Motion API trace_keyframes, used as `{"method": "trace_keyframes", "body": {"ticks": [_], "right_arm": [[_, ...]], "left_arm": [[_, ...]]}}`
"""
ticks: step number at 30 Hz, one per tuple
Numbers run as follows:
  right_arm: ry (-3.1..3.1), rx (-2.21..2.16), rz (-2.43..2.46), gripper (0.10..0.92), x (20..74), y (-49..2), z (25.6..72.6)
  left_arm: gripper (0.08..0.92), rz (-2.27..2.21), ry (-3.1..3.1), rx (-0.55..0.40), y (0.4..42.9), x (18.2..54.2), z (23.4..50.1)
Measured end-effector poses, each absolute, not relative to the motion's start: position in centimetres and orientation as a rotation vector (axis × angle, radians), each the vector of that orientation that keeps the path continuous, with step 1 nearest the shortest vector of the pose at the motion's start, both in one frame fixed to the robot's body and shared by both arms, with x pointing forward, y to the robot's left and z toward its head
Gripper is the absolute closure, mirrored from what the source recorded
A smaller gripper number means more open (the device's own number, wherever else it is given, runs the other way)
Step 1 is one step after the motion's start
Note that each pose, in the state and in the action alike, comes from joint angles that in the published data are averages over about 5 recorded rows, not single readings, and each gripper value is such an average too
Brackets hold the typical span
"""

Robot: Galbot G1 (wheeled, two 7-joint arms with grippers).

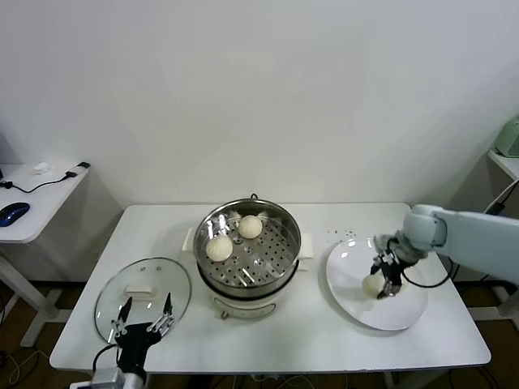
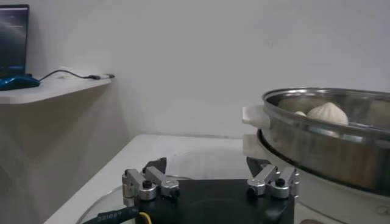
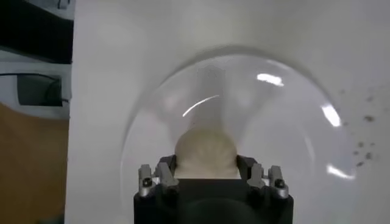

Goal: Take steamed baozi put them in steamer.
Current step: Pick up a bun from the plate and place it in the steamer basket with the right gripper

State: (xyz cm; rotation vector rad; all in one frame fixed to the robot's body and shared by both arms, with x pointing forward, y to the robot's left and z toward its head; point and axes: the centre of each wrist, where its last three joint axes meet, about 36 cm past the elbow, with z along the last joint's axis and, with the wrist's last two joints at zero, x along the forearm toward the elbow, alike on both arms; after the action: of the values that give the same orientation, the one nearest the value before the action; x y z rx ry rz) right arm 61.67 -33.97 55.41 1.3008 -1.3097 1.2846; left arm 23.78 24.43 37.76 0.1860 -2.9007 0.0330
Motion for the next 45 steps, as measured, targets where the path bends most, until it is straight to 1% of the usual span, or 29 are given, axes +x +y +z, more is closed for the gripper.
{"method": "trace_keyframes", "body": {"ticks": [4, 9, 12, 15, 20, 25, 35, 42, 45], "right_arm": [[-1.314, 1.363, 1.409, 0.36, 64.0, -30.3, 62.4], [-1.282, 1.495, 1.605, 0.359, 65.0, -22.8, 70.3], [-1.209, 1.604, 1.728, 0.36, 64.4, -17.6, 73.2], [-1.086, 1.729, 1.836, 0.361, 63.3, -12.7, 74.3], [-0.826, 1.928, 1.976, 0.361, 61.6, -6.6, 73.0], [-0.562, 2.072, 2.079, 0.361, 60.5, -3.0, 69.6], [-0.278, 2.222, 2.193, 0.361, 60.3, 0.4, 63.1], [-0.207, 2.273, 2.221, 0.36, 60.6, 1.6, 60.1], [-0.195, 2.29, 2.225, 0.332, 60.9, 2.0, 59.3]], "left_arm": [[0.177, 0.03, -2.905, 0.182, 24.4, 23.7, 37.9], [0.177, 0.026, -2.91, 0.178, 24.5, 23.7, 38.2], [0.177, 0.028, -2.912, 0.176, 24.4, 23.6, 38.2], [0.177, 0.029, -2.912, 0.177, 24.4, 23.6, 38.2], [0.177, 0.03, -2.913, 0.18, 24.4, 23.5, 38.2], [0.177, 0.031, -2.913, 0.19, 24.6, 23.4, 38.2], [0.177, 0.034, -2.91, 0.202, 24.6, 23.2, 38.2], [0.177, 0.033, -2.909, 0.21, 24.7, 23.3, 38.1], [0.177, 0.033, -2.908, 0.213, 24.7, 23.3, 38.1]]}}
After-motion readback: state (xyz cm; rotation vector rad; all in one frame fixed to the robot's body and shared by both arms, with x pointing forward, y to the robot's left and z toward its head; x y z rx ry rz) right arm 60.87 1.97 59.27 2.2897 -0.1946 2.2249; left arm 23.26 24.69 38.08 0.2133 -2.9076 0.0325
